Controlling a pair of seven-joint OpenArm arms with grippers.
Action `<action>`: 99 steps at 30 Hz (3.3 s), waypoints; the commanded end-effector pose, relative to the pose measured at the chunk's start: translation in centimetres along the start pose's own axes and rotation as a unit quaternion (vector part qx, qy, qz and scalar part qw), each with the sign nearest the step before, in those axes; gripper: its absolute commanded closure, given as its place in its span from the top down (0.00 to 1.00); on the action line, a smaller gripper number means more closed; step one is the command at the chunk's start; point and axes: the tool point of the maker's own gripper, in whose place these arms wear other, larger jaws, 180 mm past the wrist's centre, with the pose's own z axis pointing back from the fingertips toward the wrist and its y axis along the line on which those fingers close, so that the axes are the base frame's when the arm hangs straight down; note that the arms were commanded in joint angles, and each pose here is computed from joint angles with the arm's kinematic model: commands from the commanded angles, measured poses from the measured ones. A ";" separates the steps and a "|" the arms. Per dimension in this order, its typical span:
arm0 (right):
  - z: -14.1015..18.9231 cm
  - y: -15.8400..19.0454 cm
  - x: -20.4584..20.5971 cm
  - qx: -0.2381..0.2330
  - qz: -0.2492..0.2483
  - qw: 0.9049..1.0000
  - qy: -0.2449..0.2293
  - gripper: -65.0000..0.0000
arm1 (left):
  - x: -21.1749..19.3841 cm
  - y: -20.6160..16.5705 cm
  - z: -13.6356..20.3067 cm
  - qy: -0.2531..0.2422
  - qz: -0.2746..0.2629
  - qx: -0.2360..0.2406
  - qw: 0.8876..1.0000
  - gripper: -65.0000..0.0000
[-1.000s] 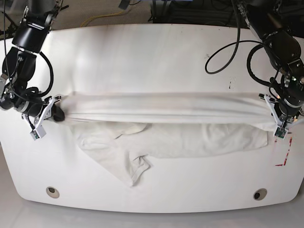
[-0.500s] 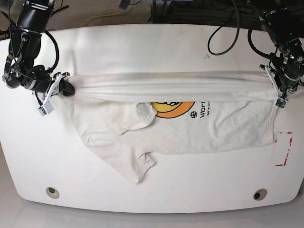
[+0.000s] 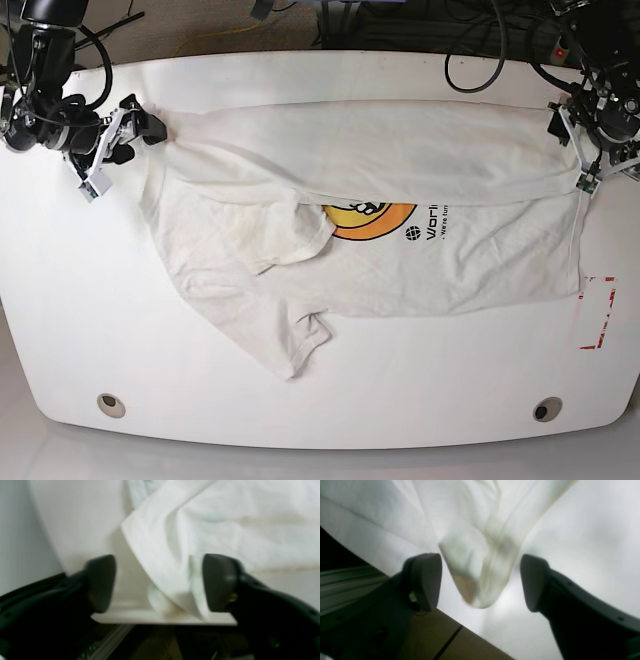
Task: Fold the T-shirt properly
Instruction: 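Lay the hem down over the collar edge and open both grippers, then pinch the folded edge with both grippers and pull it taut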
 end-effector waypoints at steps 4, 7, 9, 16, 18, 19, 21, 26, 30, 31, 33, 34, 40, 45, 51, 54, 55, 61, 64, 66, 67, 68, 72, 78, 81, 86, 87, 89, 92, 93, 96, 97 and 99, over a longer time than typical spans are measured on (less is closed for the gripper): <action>1.4 0.1 -0.7 0.001 0.012 1.000 0.012 0.73 | 0.1 2.3 0.9 -0.014 0.011 0.020 1.000 0.79; 2.7 0.6 1.0 -0.003 0.026 0.999 -0.023 0.73 | 0.2 3.2 1.8 -0.035 0.028 0.020 0.999 0.79; 3.2 1.2 2.1 -0.004 0.036 0.998 -0.046 0.73 | 1.1 2.6 2.0 -0.062 0.038 -0.002 0.997 0.79; 2.4 4.7 4.0 0.027 0.049 0.994 -0.098 0.73 | 2.3 0.0 1.8 -0.095 0.056 -0.054 0.992 0.63; 1.9 5.1 3.9 0.034 0.038 0.993 -0.104 0.73 | 2.5 -1.6 1.4 -0.091 0.048 -0.069 0.992 0.56; 1.5 5.5 3.9 0.041 0.032 0.993 -0.110 0.72 | 2.2 -2.3 1.2 -0.081 0.042 -0.072 0.993 0.52; 0.5 6.7 3.9 0.059 0.025 0.991 -0.114 0.66 | 1.0 -3.2 0.7 -0.054 0.031 -0.069 0.996 0.44; -2.7 6.3 2.3 0.048 0.004 0.996 -0.072 0.51 | -1.1 -4.7 -0.5 0.001 0.024 -0.055 0.998 0.39; -4.5 4.7 0.7 0.020 -0.023 0.999 -0.041 0.46 | -2.6 -5.4 -2.0 0.023 0.027 -0.068 0.997 0.39; -4.7 4.3 0.5 0.015 -0.027 0.999 -0.037 0.46 | -2.9 -5.2 -2.3 0.024 0.024 -0.070 0.997 0.39; -4.7 3.1 -0.4 -0.004 -0.029 0.999 -0.019 0.46 | -3.6 -5.3 -3.3 0.026 0.020 -0.081 0.996 0.39; -4.3 2.2 -0.9 -0.019 -0.024 1.000 -0.007 0.46 | -4.0 -5.5 -3.7 0.030 0.019 -0.088 0.996 0.39; -1.8 -1.5 -2.9 -0.079 -0.001 0.996 0.051 0.46 | -5.8 -3.9 -5.0 0.048 0.009 -0.090 0.995 0.39; 0.1 -3.1 -3.0 -0.105 0.019 0.992 0.068 0.46 | -5.4 -3.4 -4.6 0.042 0.004 -0.082 0.996 0.39; 1.6 -2.1 -1.3 -0.126 0.044 0.990 0.047 0.46 | -3.3 -3.4 -2.9 0.019 -0.008 -0.063 0.998 0.39; 1.5 -0.3 0.5 -0.128 0.055 0.990 0.016 0.46 | -2.4 -2.4 -1.6 0.010 -0.006 -0.039 0.999 0.40; 1.4 0.2 0.7 -0.126 0.057 0.990 0.013 0.46 | -2.2 -2.3 -1.3 0.007 -0.002 -0.035 0.999 0.41; -1.5 3.5 2.4 -0.085 0.027 0.995 -0.033 0.46 | -2.0 -0.3 0.4 -0.003 0.023 0.005 1.000 0.62; -2.6 4.9 4.1 -0.065 0.022 0.996 -0.059 0.46 | -2.1 0.0 0.0 0.000 0.032 0.004 0.999 0.63; -3.9 6.1 4.6 -0.041 0.023 0.997 -0.060 0.45 | -2.7 0.0 -0.6 0.010 0.037 -0.002 0.999 0.63; -4.2 6.2 4.8 -0.037 0.024 0.997 -0.060 0.45 | -2.8 0.0 -0.7 0.012 0.037 -0.003 0.999 0.63; -4.5 6.5 5.1 -0.031 0.024 0.997 -0.064 0.45 | -3.1 0.3 -0.9 0.017 0.036 -0.003 0.999 0.63; -6.4 7.3 5.0 0.001 0.008 0.998 -0.067 0.45 | -4.0 0.1 -2.0 0.021 0.043 -0.017 0.999 0.63; -7.3 5.2 3.6 0.006 -0.011 0.998 -0.060 0.45 | -4.9 -0.1 -3.3 0.020 0.051 -0.032 0.998 0.63; -7.2 2.8 2.0 -0.005 -0.030 0.999 -0.043 0.45 | -5.4 0.4 -3.3 0.026 0.048 -0.030 0.998 0.63; -5.3 -1.1 -0.1 -0.040 -0.036 0.998 -0.029 0.46 | -6.9 0.5 -3.0 0.044 0.034 -0.031 0.998 0.63; -4.9 -1.7 -0.4 -0.047 -0.035 0.998 -0.027 0.46 | -7.1 0.3 -3.0 0.047 0.032 -0.032 0.998 0.63; -4.0 -3.4 -1.5 -0.062 -0.040 0.997 -0.012 0.46 | -7.3 0.2 -3.0 0.050 0.030 -0.034 0.998 0.63; -3.1 -5.1 -2.4 -0.076 -0.047 0.996 -0.001 0.46 | -7.5 -0.6 -3.1 0.055 0.023 -0.043 0.997 0.63; -2.8 -5.5 -2.7 -0.081 -0.048 0.996 0.002 0.46 | -7.6 -0.8 -3.1 0.055 0.019 -0.046 0.997 0.63; -1.7 -6.5 -2.8 -0.094 -0.042 0.995 0.011 0.46 | -7.5 -1.0 -3.0 0.054 0.016 -0.047 0.997 0.63; -1.3 -6.7 -3.0 -0.097 -0.039 0.994 0.016 0.46 | -7.3 -1.0 -2.8 0.051 0.013 -0.045 0.998 0.63; -0.7 -6.5 -3.1 -0.102 -0.027 0.994 0.025 0.46 | -7.4 -1.1 -2.4 0.051 0.007 -0.044 0.998 0.63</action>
